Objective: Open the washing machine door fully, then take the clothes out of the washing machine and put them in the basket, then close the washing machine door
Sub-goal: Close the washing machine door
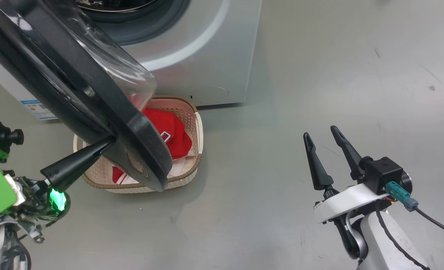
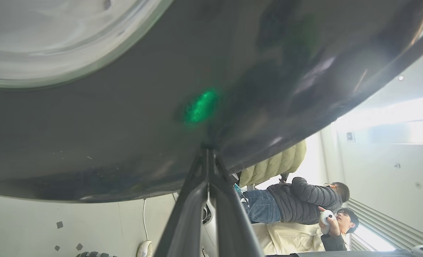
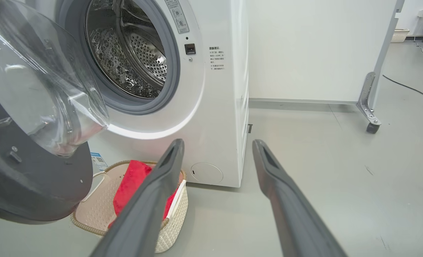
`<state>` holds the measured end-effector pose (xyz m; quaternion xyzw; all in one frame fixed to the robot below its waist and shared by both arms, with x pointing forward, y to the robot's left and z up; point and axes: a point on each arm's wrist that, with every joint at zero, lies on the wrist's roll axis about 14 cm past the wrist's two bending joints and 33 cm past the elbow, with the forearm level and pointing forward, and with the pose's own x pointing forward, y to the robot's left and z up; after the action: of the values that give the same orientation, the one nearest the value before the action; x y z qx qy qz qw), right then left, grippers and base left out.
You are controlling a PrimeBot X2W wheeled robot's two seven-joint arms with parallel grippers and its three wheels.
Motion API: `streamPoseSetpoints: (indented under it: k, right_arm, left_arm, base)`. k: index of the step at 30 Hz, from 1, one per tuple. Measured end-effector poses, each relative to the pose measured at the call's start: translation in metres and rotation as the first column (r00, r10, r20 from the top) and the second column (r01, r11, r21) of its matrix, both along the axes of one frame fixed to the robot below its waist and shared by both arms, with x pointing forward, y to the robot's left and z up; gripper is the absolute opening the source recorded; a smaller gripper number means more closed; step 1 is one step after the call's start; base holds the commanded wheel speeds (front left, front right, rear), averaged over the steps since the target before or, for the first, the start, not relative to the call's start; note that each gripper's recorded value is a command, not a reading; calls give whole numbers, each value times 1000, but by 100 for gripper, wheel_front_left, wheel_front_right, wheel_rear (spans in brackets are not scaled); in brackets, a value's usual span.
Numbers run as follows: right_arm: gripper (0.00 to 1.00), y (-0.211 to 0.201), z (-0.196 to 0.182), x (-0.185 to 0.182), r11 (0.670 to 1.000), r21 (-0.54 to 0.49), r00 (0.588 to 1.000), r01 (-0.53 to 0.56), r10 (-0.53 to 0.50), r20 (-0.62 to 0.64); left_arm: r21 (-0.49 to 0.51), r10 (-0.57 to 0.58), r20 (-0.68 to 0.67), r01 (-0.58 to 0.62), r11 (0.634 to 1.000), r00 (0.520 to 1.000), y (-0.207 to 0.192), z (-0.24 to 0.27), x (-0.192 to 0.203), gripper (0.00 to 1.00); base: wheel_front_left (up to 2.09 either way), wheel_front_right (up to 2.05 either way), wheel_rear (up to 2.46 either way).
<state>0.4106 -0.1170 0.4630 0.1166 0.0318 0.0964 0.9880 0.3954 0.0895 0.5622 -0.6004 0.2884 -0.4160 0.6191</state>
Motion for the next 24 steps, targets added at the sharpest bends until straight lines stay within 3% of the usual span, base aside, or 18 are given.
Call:
streamPoseSetpoints:
  k: [13,24]
  right_arm:
    - [100,-27,-5,-2,997,-7,997,79,-79,-18]
    - [100,-44,-9,3,992,-17,992,122,-123,-27]
  left_arm:
    - [-38,-116,-30,115,993,993,-44,3,40,0]
    - [-78,-133,-58,129,989,989,-72,6,88,0]
  base:
    - [0,0,0]
    - [0,0,0]
